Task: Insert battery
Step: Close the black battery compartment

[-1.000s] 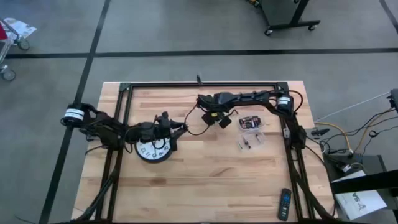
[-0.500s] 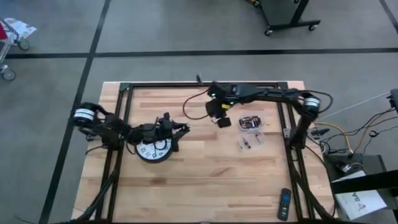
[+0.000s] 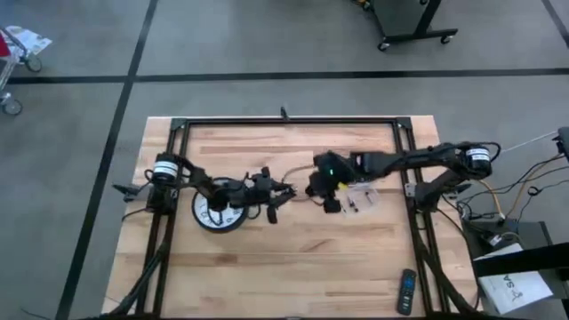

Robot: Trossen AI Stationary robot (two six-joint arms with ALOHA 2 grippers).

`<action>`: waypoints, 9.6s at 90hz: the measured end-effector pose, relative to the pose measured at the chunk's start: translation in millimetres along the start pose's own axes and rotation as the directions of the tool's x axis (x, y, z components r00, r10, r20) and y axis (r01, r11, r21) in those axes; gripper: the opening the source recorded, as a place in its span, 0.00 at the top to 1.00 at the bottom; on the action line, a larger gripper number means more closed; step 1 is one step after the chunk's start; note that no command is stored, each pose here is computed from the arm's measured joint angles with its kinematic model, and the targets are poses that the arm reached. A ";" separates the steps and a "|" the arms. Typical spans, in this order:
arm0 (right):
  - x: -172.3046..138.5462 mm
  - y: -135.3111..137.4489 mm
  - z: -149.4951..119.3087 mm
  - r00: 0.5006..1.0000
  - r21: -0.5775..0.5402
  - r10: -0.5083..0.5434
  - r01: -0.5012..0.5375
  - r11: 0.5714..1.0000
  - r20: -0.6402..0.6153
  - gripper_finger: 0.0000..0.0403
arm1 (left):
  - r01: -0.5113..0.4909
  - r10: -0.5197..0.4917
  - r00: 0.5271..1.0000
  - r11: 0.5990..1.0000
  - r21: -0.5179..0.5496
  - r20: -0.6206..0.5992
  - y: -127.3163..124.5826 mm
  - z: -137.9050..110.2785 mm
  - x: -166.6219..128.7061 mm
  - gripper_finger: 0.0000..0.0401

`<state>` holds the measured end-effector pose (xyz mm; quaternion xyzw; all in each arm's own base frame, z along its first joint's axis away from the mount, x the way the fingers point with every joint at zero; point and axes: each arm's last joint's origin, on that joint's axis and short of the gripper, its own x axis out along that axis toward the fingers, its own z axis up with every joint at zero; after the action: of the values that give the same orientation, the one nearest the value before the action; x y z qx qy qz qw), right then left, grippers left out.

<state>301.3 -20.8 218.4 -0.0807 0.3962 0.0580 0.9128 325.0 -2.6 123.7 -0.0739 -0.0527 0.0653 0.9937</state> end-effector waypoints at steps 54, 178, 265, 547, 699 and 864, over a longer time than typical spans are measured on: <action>3.8 36.2 14.3 0.994 -0.066 -0.101 0.104 0.992 0.044 0.77 | 0.089 -0.084 0.981 0.996 0.021 -0.175 -25.3 -4.5 25.0 0.71; 13.7 67.5 5.7 0.888 -0.065 0.067 -0.042 0.997 0.455 0.77 | 0.062 -0.049 0.985 0.995 0.077 -0.167 -36.7 -50.1 13.2 0.73; 53.5 57.9 -41.4 0.863 0.135 -0.068 0.000 0.991 0.500 0.77 | 0.073 -0.061 0.981 0.996 0.055 -0.186 -40.6 -55.8 14.4 0.72; 31.6 62.9 -24.3 0.906 0.115 -0.066 0.019 0.993 0.417 0.55 | 0.039 -0.029 0.975 0.999 0.039 -0.220 -39.1 -59.8 13.4 0.69; 16.2 26.9 68.6 0.985 0.080 0.123 -0.114 0.990 -0.119 0.39 | 0.038 -0.027 0.972 0.998 0.043 -0.234 -39.2 -61.1 13.6 0.69; 49.4 22.1 61.9 0.974 0.050 0.133 -0.125 0.991 -0.184 0.72 | 0.037 -0.026 0.971 0.998 0.044 -0.239 -38.9 -61.6 13.5 0.70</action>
<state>375.3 14.9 221.7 -0.0424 0.4854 0.1016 0.8673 350.1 -47.6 70.4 -0.0562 0.0673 0.0415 0.9953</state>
